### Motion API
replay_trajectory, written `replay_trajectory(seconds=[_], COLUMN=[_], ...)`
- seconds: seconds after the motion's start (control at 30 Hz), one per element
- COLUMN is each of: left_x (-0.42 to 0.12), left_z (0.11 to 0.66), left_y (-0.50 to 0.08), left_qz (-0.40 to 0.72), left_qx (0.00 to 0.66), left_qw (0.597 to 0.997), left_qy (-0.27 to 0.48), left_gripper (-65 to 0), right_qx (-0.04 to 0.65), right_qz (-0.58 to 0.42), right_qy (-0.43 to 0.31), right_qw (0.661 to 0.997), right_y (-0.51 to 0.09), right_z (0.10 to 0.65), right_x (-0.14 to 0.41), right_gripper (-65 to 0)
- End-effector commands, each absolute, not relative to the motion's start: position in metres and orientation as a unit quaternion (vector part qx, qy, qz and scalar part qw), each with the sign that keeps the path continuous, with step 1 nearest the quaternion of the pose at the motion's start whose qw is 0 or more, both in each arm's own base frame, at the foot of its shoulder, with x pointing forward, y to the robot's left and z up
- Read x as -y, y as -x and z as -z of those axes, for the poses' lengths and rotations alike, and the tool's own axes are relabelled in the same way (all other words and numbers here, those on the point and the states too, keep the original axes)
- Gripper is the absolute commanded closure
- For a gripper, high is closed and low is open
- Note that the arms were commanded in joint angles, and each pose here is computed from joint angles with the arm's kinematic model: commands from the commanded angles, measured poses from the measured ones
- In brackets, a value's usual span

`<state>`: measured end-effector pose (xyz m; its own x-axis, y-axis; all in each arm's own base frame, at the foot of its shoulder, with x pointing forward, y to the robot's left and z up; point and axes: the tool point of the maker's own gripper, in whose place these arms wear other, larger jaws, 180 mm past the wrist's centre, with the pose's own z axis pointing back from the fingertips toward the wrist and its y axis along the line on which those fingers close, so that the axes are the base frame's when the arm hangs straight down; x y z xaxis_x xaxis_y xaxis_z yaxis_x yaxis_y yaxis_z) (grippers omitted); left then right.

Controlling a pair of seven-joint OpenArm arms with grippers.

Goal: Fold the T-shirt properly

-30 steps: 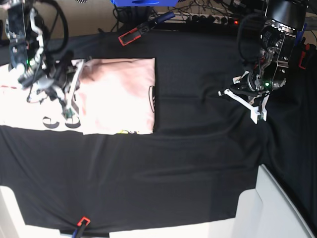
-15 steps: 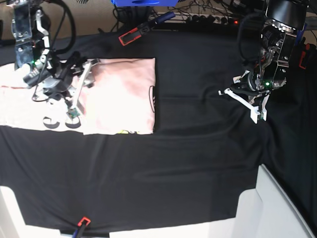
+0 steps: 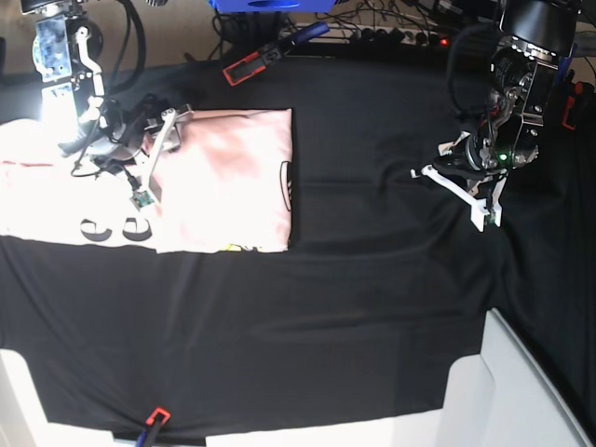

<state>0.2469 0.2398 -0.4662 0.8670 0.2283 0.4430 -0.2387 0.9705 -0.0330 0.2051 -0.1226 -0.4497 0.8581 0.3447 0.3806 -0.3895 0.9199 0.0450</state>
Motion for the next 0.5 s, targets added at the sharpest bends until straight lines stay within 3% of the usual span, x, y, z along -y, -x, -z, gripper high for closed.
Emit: replay_trajectory(seconds=[0.0,0.17,0.23,0.33,0.47], left_x=[-0.246,-0.246,-0.246,-0.246,-0.246], left_z=[0.457,0.457,0.457,0.457,0.457], left_y=[-0.257,-0.257,-0.257,-0.257,-0.256], left_qz=[-0.118,-0.118,-0.118,-0.118,-0.118], left_qx=[0.246,0.246,0.246,0.246,0.246], left_qw=[0.962,0.962,0.962,0.962,0.962], left_qy=[-0.017,-0.017,-0.017,-0.017,-0.018], left_gripper=[0.0,0.0,0.0,0.0,0.0], right_qx=[0.2,0.193,0.19,0.182,0.175], right_qz=[-0.191,-0.19,-0.19,-0.19,-0.189], right_qy=[-0.06,-0.06,-0.061,-0.062,-0.064], right_qw=[0.959,0.961,0.961,0.963,0.964], right_y=[-0.212,-0.206,-0.203,-0.198,-0.19], right_z=[0.444,0.448,0.449,0.451,0.454], right_x=[0.124,0.125,0.124,0.124,0.124], right_gripper=[-30.8,-29.0,-19.4,0.0,-0.6])
